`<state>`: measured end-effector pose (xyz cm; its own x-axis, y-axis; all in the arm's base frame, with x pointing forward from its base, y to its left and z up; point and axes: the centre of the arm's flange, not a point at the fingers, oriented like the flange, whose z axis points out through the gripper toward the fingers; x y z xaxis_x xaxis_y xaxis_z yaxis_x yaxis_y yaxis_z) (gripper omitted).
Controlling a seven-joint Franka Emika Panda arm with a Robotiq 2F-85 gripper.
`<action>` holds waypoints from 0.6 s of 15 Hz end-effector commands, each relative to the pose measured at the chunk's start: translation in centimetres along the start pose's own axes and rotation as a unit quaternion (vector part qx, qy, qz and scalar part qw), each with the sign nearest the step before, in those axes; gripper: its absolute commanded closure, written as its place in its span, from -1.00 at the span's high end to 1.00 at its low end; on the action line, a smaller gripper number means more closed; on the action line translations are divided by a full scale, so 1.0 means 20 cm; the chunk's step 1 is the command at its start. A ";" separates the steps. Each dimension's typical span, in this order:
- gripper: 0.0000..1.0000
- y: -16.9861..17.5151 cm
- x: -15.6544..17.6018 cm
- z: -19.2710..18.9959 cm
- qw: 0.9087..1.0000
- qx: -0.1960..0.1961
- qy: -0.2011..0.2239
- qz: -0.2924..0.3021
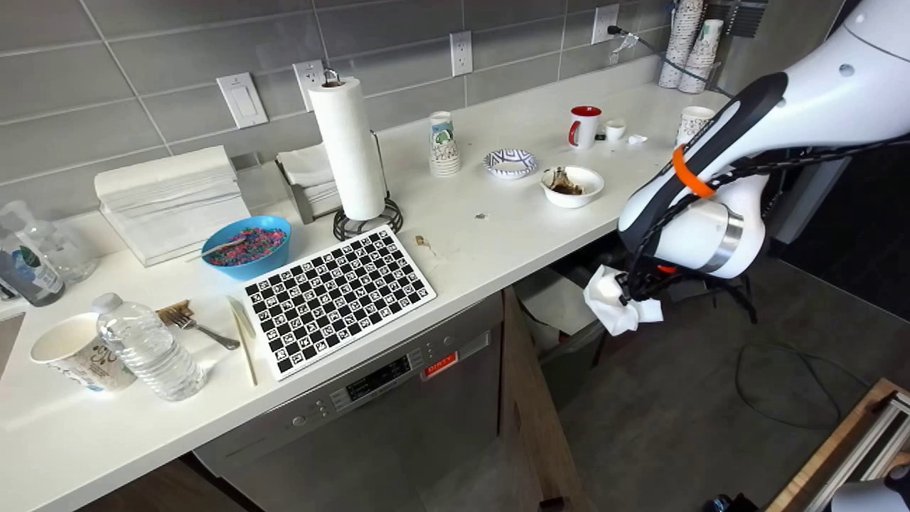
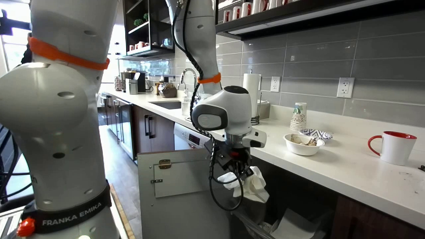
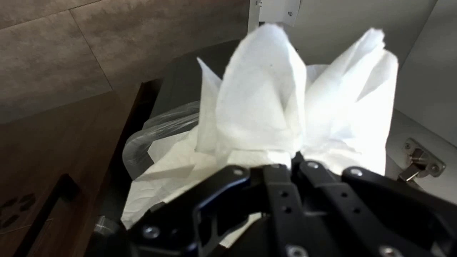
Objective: Put the paper towel into the bin
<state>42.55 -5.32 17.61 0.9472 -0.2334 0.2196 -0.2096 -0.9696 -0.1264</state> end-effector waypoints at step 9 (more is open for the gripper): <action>-0.97 0.02 0.07 0.18 0.998 -0.008 -0.014 0.054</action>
<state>44.06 -5.50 16.54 0.9245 -0.3083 0.2244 -0.2800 -0.9483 -0.1494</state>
